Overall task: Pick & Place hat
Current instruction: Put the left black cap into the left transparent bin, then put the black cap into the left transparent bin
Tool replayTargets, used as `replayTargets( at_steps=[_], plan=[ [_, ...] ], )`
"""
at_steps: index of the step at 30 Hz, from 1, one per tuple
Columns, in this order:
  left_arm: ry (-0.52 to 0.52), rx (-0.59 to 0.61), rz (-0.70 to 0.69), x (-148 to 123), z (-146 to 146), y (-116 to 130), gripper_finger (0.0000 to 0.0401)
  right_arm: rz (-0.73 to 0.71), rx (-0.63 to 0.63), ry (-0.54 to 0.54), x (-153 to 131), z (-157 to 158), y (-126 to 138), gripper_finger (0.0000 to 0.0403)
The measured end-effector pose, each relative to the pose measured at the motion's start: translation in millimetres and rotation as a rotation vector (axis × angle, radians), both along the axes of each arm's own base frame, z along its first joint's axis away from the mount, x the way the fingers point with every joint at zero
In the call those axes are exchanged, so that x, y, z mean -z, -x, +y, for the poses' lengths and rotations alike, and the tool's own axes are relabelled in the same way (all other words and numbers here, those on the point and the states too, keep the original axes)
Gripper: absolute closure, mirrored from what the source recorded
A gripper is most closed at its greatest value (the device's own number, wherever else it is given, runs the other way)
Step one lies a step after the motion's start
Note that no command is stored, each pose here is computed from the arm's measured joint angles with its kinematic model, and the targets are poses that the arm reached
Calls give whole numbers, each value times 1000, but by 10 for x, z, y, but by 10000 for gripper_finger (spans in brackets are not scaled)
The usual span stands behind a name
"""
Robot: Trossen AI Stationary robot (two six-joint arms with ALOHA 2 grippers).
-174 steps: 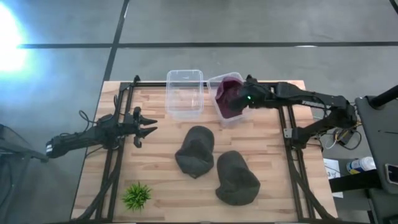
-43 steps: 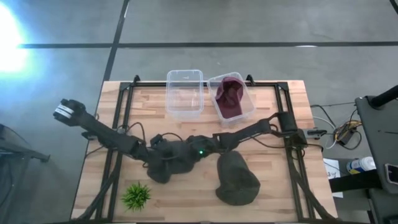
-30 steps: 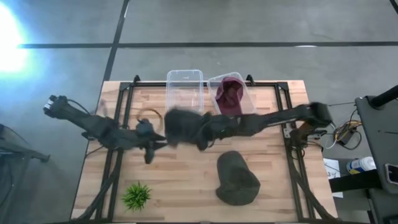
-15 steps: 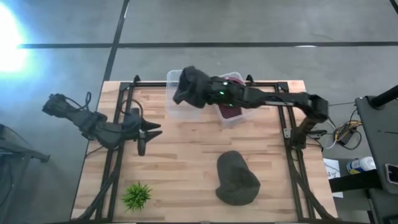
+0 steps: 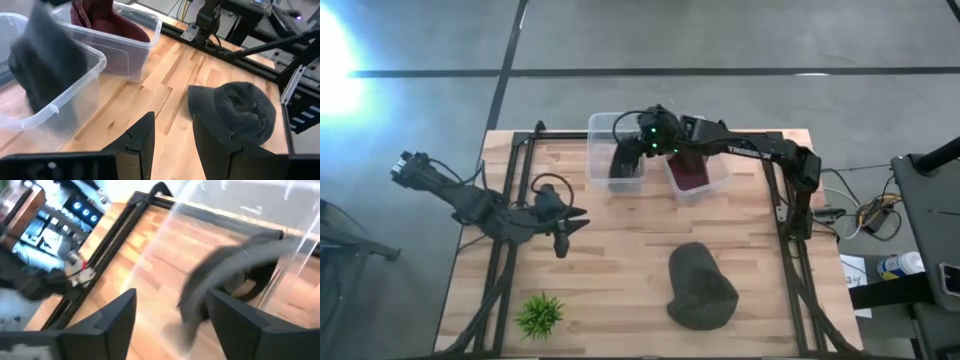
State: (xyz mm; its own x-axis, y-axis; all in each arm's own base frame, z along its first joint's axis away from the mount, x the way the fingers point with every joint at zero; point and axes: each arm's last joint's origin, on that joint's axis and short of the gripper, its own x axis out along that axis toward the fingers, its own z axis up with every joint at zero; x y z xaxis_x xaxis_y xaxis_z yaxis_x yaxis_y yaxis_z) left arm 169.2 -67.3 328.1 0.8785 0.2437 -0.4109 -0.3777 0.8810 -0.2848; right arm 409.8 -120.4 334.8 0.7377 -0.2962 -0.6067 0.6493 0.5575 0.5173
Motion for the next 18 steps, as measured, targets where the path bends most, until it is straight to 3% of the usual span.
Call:
replayTargets(
  at_steps=[5, 9, 14, 18],
  plan=[
    [-50, 10, 45, 71, -41, -88, 273, 84, -115, 31, -284, 483, 261, 127],
    [-89, 12, 90, 166, -88, -214, 273, 290, -188, 1, -177, 1055, 515, 113],
    [-80, 25, 150, 360, -132, -507, 273, 513, -131, -198, 234, 1812, 847, 119],
    [-36, 130, 189, 557, -166, -812, 273, 544, -38, -402, 592, 2389, 1048, 132]
  ],
)
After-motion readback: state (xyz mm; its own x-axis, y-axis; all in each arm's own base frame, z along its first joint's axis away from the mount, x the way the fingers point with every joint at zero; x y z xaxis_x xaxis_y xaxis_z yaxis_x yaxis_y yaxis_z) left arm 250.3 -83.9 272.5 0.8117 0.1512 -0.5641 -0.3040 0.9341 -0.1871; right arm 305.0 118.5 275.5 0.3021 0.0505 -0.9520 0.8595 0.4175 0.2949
